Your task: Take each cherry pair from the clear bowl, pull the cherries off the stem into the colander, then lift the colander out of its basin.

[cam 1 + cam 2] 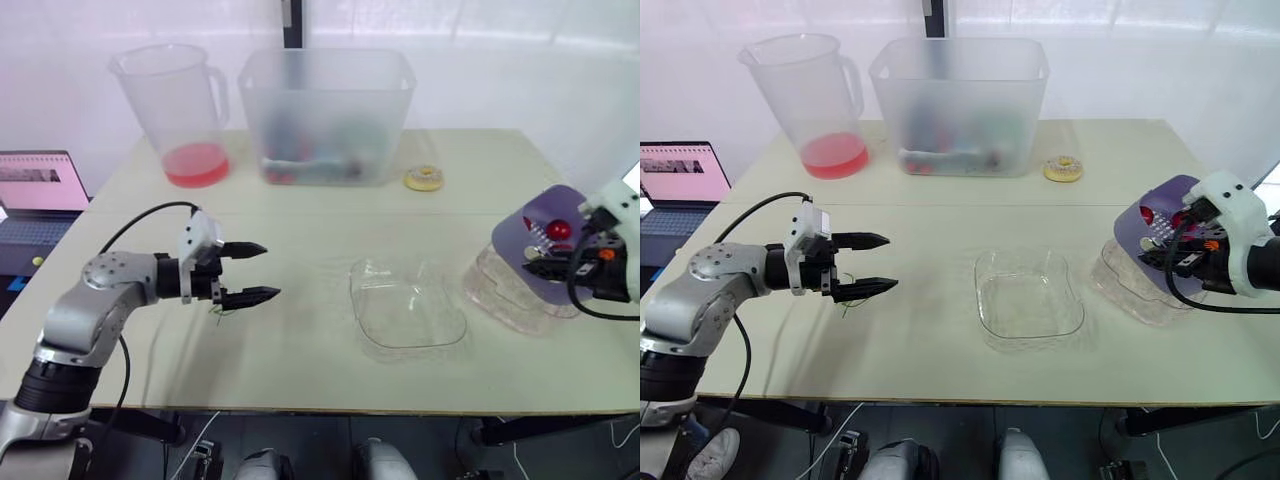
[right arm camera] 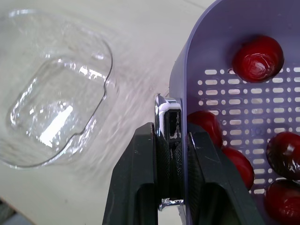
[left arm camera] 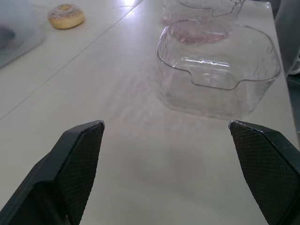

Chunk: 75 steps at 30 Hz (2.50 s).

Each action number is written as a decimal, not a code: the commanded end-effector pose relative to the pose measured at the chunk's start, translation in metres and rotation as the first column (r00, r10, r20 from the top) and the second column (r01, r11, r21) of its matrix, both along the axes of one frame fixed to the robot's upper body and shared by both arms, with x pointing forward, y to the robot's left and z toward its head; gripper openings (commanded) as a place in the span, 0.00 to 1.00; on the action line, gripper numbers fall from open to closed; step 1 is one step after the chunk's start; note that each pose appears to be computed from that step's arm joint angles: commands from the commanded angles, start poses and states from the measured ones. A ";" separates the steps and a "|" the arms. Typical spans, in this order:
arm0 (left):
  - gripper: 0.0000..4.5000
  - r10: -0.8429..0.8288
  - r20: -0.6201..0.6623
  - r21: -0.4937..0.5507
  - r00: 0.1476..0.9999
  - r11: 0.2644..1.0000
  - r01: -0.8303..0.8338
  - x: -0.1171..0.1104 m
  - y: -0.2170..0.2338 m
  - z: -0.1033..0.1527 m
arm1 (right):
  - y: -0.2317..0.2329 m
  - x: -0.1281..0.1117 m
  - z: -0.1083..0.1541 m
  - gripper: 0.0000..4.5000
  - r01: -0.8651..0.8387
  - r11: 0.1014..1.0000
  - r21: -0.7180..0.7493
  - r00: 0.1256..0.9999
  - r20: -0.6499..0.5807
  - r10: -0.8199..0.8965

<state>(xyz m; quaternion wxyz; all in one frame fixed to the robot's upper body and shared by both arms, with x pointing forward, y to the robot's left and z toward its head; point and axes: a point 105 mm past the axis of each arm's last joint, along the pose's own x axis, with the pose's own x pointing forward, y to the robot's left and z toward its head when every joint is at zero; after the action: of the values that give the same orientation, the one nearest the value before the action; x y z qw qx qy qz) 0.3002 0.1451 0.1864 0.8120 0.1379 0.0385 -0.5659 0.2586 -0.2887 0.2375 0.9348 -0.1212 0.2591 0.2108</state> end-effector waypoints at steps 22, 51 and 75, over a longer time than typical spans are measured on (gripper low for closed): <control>1.00 -0.001 0.057 -0.021 0.998 1.000 0.002 0.006 -0.008 0.011 | -0.003 0.002 0.016 0.05 0.001 0.999 0.037 0.996 0.092 -0.004; 1.00 0.351 0.081 -0.097 0.933 0.934 -0.343 -0.022 0.026 0.008 | 0.097 0.153 0.003 0.05 -0.578 0.675 -0.458 0.787 -0.092 0.610; 1.00 0.334 0.083 -0.110 0.939 0.939 -0.325 -0.028 0.027 0.017 | 0.098 0.154 0.040 0.99 -0.616 0.682 -0.394 0.751 -0.035 0.659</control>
<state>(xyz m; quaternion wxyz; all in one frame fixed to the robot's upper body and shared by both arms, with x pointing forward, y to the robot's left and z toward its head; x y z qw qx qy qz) 0.2689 0.1721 0.1963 0.9033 0.1033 0.0069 -0.4162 0.4167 -0.1915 0.2411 0.7560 -0.4035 0.2328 0.4599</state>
